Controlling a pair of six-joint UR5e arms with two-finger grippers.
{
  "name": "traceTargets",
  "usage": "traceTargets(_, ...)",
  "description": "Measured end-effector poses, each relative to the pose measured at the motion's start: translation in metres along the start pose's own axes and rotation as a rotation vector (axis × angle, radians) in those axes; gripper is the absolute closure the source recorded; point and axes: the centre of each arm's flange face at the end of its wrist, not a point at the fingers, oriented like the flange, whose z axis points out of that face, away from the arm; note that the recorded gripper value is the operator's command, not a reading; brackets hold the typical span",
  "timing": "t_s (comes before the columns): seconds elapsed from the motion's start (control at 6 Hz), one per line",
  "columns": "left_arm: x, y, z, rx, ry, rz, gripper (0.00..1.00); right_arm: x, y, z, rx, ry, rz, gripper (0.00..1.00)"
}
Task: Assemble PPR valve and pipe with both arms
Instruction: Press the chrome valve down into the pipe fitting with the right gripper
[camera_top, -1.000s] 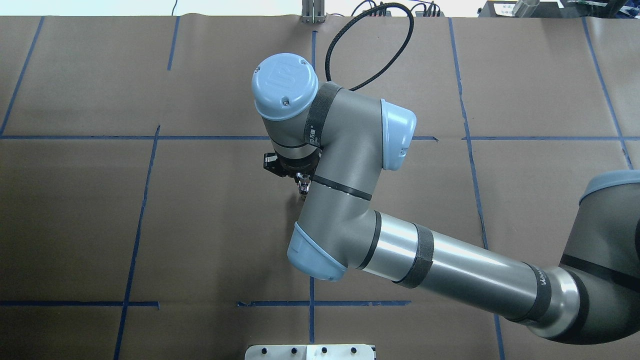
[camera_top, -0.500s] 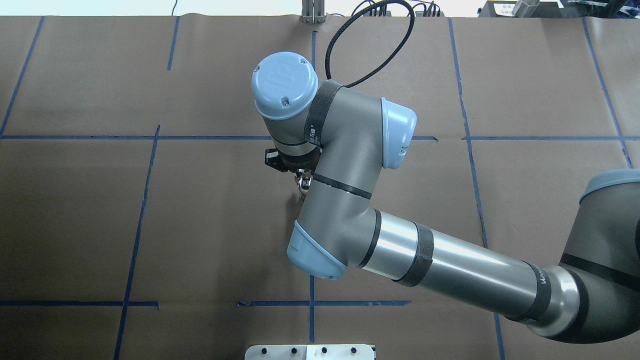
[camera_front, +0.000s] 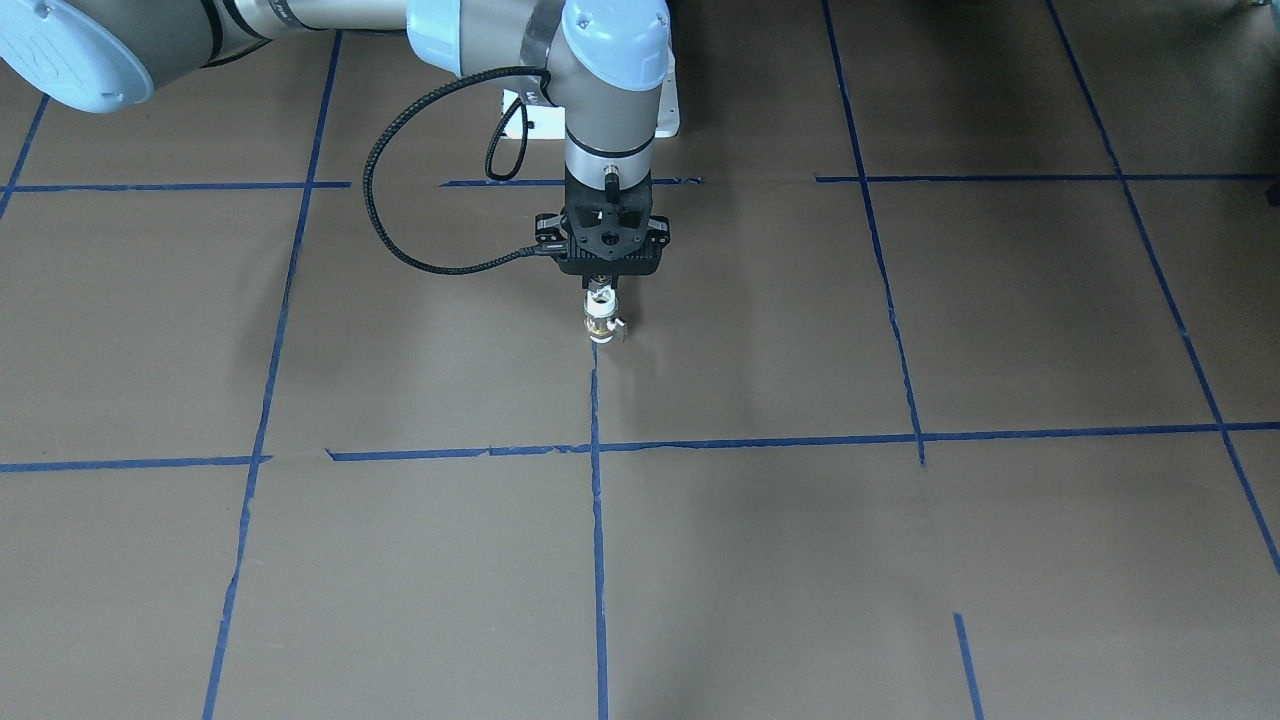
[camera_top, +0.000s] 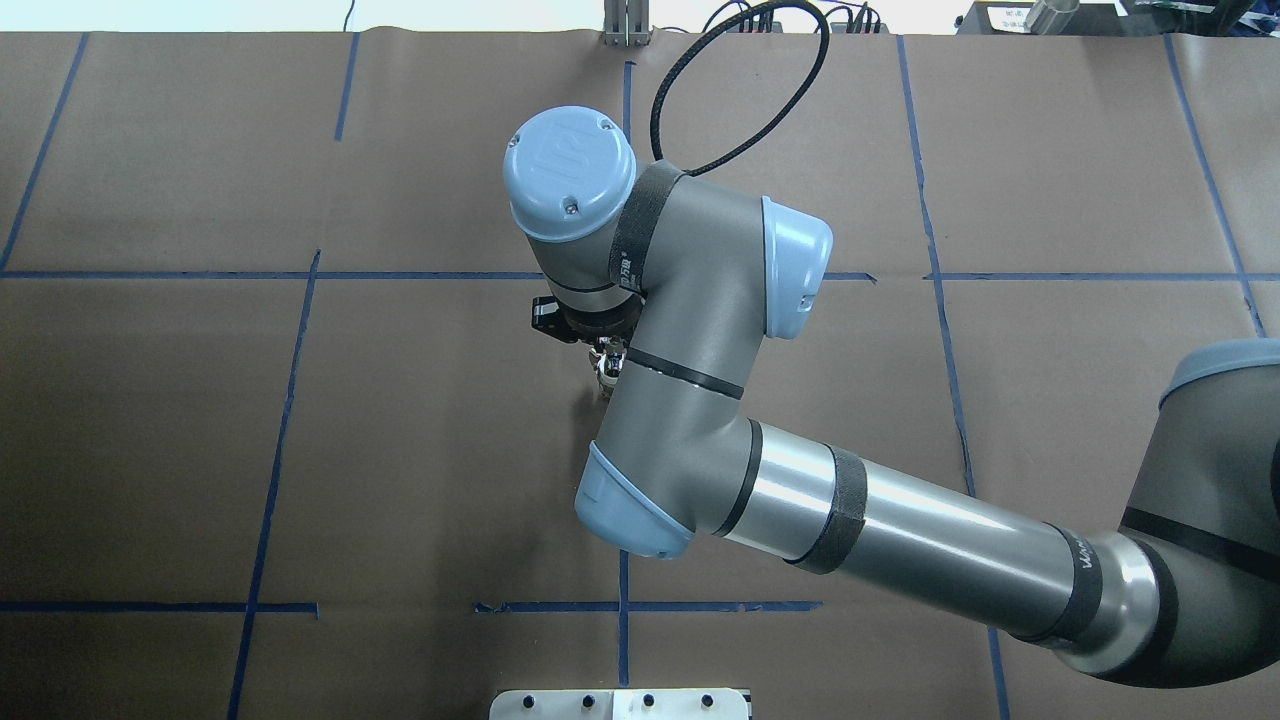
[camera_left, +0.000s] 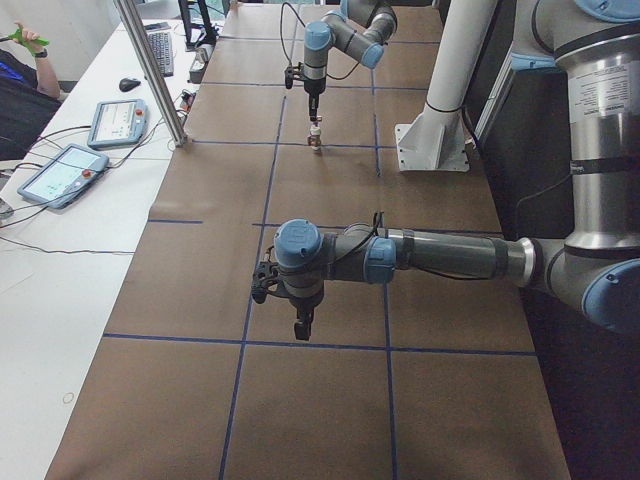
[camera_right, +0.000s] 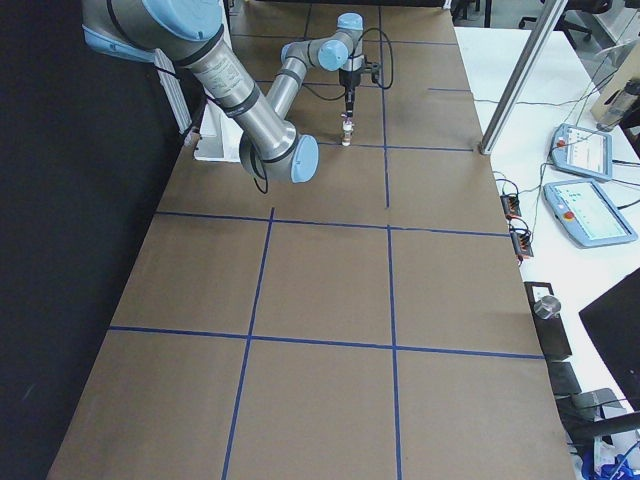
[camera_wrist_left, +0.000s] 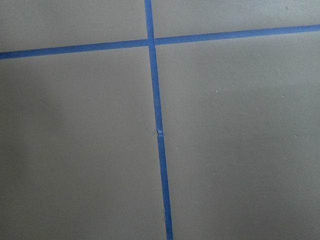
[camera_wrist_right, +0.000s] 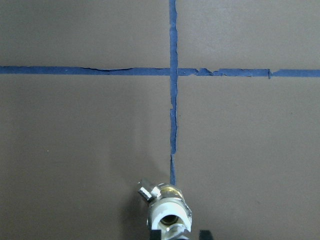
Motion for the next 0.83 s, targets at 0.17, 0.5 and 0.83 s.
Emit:
traceTargets(0.17, -0.0002, 0.0, 0.0002, 0.0, 0.0, 0.0, 0.0, -0.0001, 0.001, 0.0014, -0.002, 0.001, 0.0, 1.0)
traceTargets(0.5, -0.0013, 0.0002, 0.0014, -0.003, 0.0, -0.002, 0.0, -0.0013, 0.0057, 0.006, -0.009, 0.005, -0.001, 1.0)
traceTargets(0.83, -0.0025, 0.0005, 0.0026, -0.005, 0.0, -0.004, 0.0, -0.0024, 0.0079, 0.0076, -0.012, 0.006, -0.003, 1.0)
